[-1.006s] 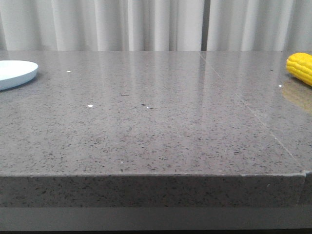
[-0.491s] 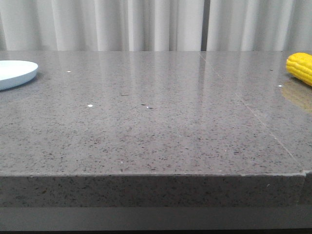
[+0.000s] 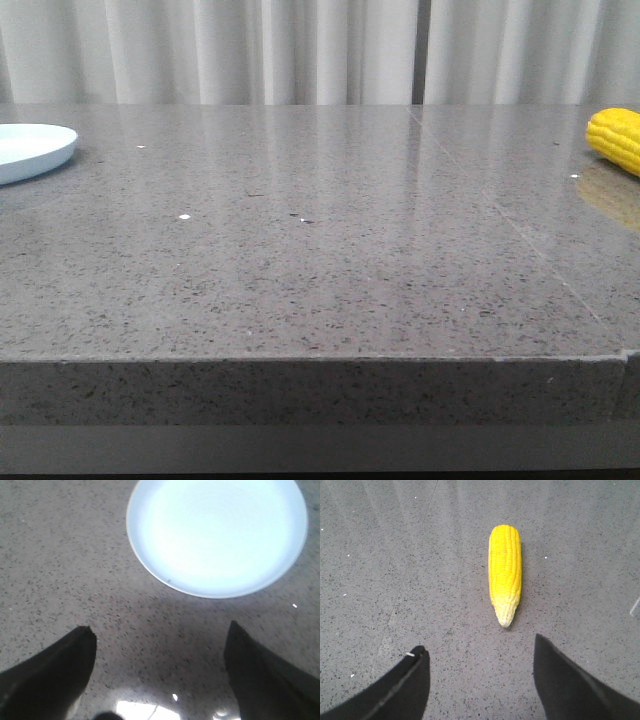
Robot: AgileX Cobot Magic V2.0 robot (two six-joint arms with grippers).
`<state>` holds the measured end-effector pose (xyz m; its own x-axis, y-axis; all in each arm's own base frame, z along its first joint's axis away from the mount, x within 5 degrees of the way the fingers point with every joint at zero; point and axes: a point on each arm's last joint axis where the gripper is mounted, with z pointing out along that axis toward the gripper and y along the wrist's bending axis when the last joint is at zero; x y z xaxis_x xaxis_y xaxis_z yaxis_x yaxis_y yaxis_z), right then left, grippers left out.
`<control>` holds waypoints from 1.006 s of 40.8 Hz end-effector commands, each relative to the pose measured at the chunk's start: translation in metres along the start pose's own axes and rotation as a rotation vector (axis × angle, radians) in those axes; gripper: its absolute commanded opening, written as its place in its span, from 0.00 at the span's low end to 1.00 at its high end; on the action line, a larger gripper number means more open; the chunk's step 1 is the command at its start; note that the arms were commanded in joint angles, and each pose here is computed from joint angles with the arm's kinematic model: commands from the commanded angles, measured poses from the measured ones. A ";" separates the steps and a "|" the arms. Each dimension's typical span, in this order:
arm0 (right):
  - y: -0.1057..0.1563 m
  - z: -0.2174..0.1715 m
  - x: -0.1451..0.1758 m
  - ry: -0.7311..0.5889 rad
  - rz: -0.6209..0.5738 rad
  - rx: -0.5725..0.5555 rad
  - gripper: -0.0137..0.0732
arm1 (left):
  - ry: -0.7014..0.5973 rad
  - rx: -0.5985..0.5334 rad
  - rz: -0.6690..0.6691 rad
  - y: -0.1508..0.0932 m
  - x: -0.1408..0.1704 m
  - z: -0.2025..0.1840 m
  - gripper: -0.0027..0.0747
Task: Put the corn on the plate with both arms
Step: 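Lower the left gripper onto the rim of the white plate and grasp it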
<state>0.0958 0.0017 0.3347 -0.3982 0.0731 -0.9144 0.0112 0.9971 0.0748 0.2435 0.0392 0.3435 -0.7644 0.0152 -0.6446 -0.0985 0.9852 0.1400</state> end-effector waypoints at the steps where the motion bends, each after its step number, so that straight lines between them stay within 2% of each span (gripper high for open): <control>1: 0.000 -0.002 -0.013 -0.083 -0.014 0.005 0.71 | -0.071 0.026 -0.059 0.016 -0.024 0.000 0.71; 10: 0.000 -0.002 -0.013 -0.083 -0.014 0.005 0.71 | -0.064 0.144 -0.176 0.037 -0.052 0.037 0.71; 27: 0.000 -0.002 -0.013 -0.082 -0.014 0.005 0.71 | -0.004 0.158 -0.190 0.049 -0.084 0.103 0.71; 36: 0.000 -0.002 -0.013 -0.082 -0.014 0.005 0.71 | 0.019 0.164 -0.198 0.051 -0.087 0.125 0.71; 41: 0.000 -0.002 -0.013 -0.082 -0.014 0.005 0.71 | 0.040 0.175 -0.209 0.050 -0.085 0.136 0.66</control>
<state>0.0958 0.0017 0.3347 -0.3982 0.0731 -0.9144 0.0112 0.9971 0.0748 0.3893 0.1104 0.2767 -0.8295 -0.1845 -0.5271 -0.1444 0.9826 -0.1167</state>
